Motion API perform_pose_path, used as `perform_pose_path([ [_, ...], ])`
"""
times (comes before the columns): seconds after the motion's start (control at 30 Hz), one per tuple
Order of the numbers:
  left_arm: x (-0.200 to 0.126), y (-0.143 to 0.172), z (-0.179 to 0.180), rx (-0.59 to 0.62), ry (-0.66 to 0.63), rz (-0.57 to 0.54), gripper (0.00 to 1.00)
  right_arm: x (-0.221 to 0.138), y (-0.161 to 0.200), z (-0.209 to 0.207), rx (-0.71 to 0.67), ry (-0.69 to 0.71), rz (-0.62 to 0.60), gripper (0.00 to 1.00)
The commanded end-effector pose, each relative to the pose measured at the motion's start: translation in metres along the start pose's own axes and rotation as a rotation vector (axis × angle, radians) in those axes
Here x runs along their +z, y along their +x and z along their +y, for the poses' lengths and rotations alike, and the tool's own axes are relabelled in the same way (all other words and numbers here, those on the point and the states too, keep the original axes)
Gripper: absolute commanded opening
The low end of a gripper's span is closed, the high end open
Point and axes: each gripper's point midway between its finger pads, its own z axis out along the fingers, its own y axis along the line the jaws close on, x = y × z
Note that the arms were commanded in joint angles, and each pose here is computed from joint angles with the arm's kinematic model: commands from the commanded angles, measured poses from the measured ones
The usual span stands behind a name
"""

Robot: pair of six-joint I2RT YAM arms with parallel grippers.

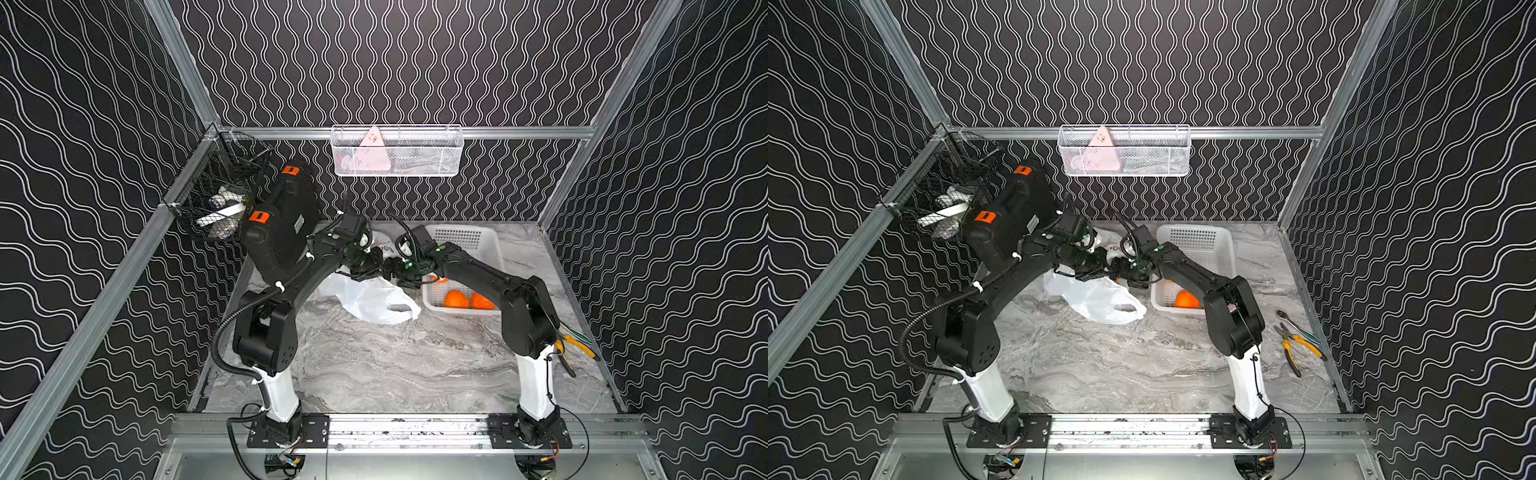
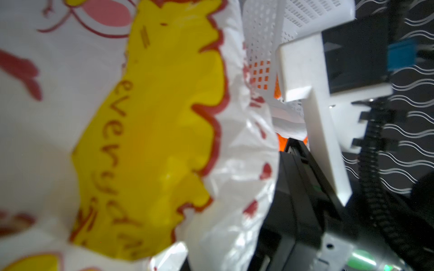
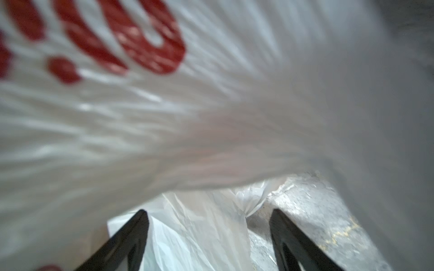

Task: Place the oranges into plastic bags & tie knots
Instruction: Place the orange in the plastic bag.

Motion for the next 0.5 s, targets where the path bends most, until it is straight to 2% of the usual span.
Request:
perform_pose_path([
  [0.0,0.004,-0.002,0.017,-0.003,-0.063,-0.017,0.00,-0.044,0.003,0.026,-0.010,-0.084,-0.012,0.76],
  [0.1,0.007,0.001,0.023,-0.006,-0.078,-0.015,0.00,-0.073,0.014,0.018,0.013,-0.060,-0.008,0.70],
  [0.3,0.010,0.008,0.032,0.008,-0.096,-0.003,0.00,-0.118,0.033,-0.001,0.069,-0.030,-0.012,0.72],
  [0.4,0.008,0.012,0.029,0.029,-0.078,0.010,0.00,-0.133,0.026,-0.032,0.074,0.116,-0.076,0.72],
  [0.47,0.004,0.013,0.022,0.047,-0.050,0.009,0.00,-0.143,0.019,-0.067,0.098,0.250,-0.097,0.72],
])
